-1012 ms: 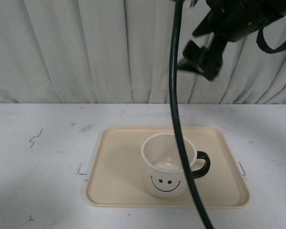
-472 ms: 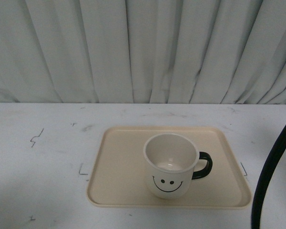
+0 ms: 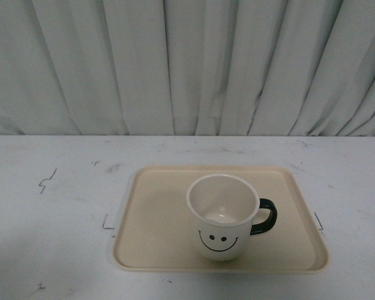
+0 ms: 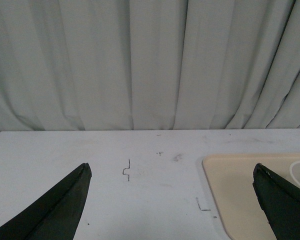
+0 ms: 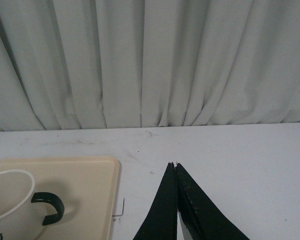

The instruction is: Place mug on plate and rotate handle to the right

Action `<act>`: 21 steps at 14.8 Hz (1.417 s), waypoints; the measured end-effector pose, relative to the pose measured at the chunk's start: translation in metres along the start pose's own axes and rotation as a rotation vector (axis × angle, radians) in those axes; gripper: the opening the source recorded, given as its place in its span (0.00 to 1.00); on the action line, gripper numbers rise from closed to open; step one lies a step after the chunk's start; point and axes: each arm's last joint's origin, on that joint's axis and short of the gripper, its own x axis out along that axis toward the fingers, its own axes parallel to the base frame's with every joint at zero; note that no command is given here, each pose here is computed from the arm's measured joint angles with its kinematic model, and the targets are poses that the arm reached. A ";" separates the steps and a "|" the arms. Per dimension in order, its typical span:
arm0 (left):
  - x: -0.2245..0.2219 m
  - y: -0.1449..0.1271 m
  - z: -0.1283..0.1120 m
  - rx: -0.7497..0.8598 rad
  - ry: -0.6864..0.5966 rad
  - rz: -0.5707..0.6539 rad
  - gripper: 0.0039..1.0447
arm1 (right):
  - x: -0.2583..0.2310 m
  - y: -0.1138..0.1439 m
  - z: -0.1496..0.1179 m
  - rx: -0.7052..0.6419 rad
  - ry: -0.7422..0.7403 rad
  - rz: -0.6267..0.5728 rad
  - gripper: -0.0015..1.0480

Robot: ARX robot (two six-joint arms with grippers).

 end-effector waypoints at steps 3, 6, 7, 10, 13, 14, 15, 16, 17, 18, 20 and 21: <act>0.000 0.000 0.000 0.000 0.000 0.000 0.94 | -0.003 0.000 0.001 0.000 -0.005 0.000 0.02; 0.000 0.000 0.000 0.000 0.000 0.000 0.94 | -0.006 0.000 0.003 0.000 -0.011 0.000 0.02; 0.000 0.000 0.000 0.000 0.000 0.000 0.94 | -0.008 0.000 0.004 0.000 -0.014 -0.001 0.02; 0.000 0.000 0.000 0.000 0.000 0.000 0.94 | -0.011 0.000 0.005 0.000 -0.016 -0.001 0.02; 0.000 0.000 0.000 0.000 0.000 0.000 0.94 | -0.013 0.000 0.005 0.000 -0.018 0.000 0.02; 0.000 0.000 0.000 0.000 0.000 0.000 0.94 | -0.014 0.000 0.006 0.000 -0.020 0.000 0.02; 0.000 0.000 0.000 0.000 0.000 0.000 0.94 | -0.015 0.000 0.006 0.000 -0.021 0.000 0.02; 0.000 0.000 0.000 0.000 0.000 0.000 0.94 | -0.015 0.000 0.006 0.000 -0.022 0.000 0.02; 0.000 0.000 0.000 0.000 0.000 0.000 0.94 | -0.016 0.000 0.006 0.000 -0.023 0.000 0.02; 0.000 0.000 0.000 0.000 0.000 0.000 0.94 | -0.016 0.000 0.006 0.000 -0.022 0.000 0.02; 0.000 0.000 0.000 0.000 0.000 0.000 0.94 | -0.017 0.000 0.006 0.000 -0.022 0.000 0.02; 0.000 0.000 0.000 0.000 0.000 0.000 0.94 | -0.021 0.000 0.007 0.000 -0.023 0.000 0.02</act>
